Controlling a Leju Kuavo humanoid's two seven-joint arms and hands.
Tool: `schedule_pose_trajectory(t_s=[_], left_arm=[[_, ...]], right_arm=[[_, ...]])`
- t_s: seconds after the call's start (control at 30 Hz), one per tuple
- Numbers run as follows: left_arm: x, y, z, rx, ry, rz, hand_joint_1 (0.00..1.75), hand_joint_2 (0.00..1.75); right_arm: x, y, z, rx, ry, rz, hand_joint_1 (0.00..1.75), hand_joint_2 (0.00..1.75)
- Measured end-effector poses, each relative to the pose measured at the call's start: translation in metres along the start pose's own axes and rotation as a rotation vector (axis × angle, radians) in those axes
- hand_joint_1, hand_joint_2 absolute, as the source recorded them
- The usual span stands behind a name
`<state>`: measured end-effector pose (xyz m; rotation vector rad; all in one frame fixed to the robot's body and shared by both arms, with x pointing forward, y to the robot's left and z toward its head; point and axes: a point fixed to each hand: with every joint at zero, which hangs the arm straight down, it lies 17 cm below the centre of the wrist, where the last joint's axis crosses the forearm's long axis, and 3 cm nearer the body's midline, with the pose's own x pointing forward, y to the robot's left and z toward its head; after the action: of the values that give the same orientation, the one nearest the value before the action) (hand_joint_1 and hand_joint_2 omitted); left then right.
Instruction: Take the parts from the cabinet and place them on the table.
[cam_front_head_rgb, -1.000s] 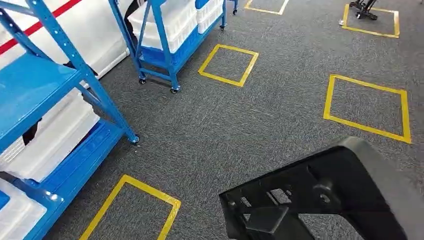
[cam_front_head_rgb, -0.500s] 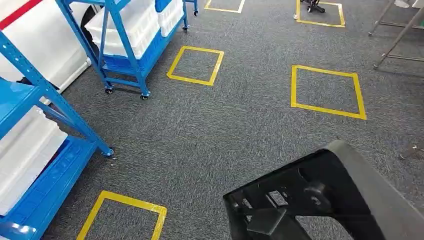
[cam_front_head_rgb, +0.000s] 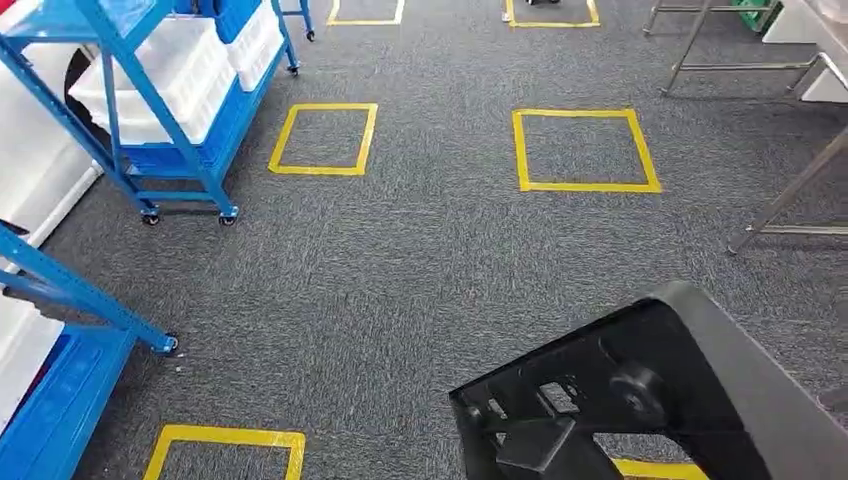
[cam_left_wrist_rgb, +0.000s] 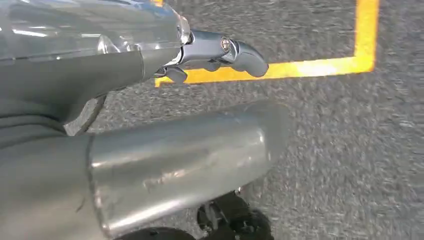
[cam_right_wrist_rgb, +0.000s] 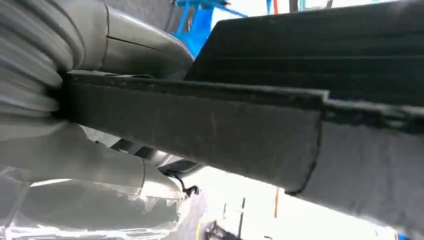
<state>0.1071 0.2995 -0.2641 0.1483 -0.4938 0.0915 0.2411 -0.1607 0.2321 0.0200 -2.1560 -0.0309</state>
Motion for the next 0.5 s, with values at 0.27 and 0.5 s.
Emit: schedule_pose_trajectory(t_s=[0.27,0.5], left_arm=[[-0.0043,0.0039,0.0011,0.004,0.003,-0.012,0.00,0.00],[0.0000,0.0056,-0.0003,0.006,-0.008,-0.016,0.00,0.00]], right_arm=[[0.0004,-0.0003,-0.0011,-0.004,-0.003,0.013,1.75,1.75],[0.0026,-0.0005,-0.0025,-0.006,-0.009,0.017,1.75,1.75]])
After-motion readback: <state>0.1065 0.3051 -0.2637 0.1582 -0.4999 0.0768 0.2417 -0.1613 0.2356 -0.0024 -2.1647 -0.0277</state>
